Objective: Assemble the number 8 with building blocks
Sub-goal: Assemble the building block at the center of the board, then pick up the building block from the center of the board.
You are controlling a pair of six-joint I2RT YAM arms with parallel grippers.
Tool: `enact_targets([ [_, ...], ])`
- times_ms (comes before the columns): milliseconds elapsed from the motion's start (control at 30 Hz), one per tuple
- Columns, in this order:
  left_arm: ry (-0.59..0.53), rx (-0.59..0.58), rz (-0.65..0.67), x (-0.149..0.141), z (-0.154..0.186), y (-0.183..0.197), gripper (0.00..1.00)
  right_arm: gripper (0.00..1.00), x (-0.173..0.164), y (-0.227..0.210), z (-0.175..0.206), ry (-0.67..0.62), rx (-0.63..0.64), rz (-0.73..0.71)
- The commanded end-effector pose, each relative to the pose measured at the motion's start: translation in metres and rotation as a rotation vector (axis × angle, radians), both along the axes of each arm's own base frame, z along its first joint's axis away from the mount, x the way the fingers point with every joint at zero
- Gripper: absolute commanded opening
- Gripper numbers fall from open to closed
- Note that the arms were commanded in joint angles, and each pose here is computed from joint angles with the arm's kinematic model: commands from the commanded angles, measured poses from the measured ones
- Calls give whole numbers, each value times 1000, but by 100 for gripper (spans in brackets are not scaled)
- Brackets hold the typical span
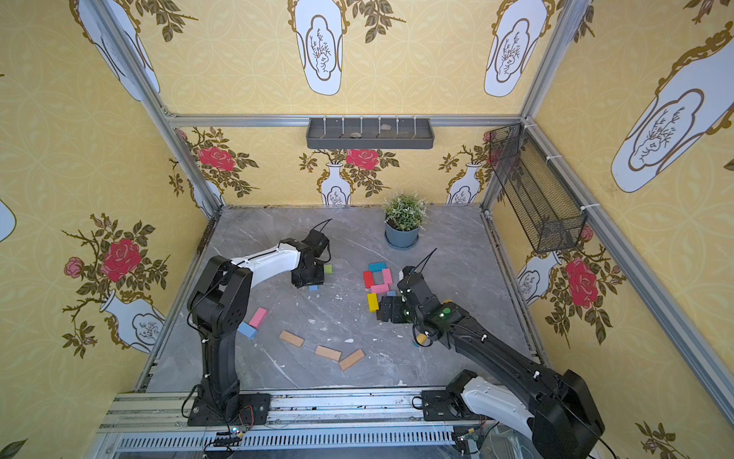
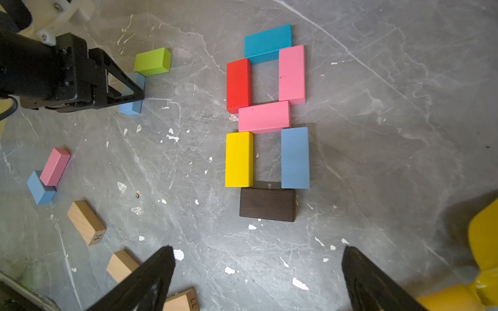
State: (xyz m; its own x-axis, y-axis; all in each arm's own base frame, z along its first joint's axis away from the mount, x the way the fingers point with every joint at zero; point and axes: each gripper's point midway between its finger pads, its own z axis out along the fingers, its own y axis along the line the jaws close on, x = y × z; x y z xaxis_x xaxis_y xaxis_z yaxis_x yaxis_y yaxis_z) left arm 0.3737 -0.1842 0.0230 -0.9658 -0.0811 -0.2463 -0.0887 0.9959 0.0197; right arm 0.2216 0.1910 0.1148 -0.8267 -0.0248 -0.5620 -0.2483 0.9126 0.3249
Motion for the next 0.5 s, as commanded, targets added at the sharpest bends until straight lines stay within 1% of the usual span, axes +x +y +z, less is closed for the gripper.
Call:
enact_targets([
  [0, -11, 24, -7, -11, 16, 11, 56, 99, 3, 2, 3, -18, 9, 2],
  [33, -25, 28, -8, -14, 23, 14, 57, 99, 3, 2, 3, -20, 9, 3],
  [133, -64, 54, -14, -27, 44, 30, 64, 99, 4, 2, 3, -22, 8, 4],
  [233, -84, 104, -2, -45, 55, 51, 70, 99, 4, 3, 3, -22, 7, 9],
  [300, -83, 136, 21, -59, 57, 67, 74, 99, 4, 3, 2, -24, 5, 12],
  [467, -61, 162, 93, -86, 47, 96, 78, 99, 4, 4, 3, -28, 9, 20],
])
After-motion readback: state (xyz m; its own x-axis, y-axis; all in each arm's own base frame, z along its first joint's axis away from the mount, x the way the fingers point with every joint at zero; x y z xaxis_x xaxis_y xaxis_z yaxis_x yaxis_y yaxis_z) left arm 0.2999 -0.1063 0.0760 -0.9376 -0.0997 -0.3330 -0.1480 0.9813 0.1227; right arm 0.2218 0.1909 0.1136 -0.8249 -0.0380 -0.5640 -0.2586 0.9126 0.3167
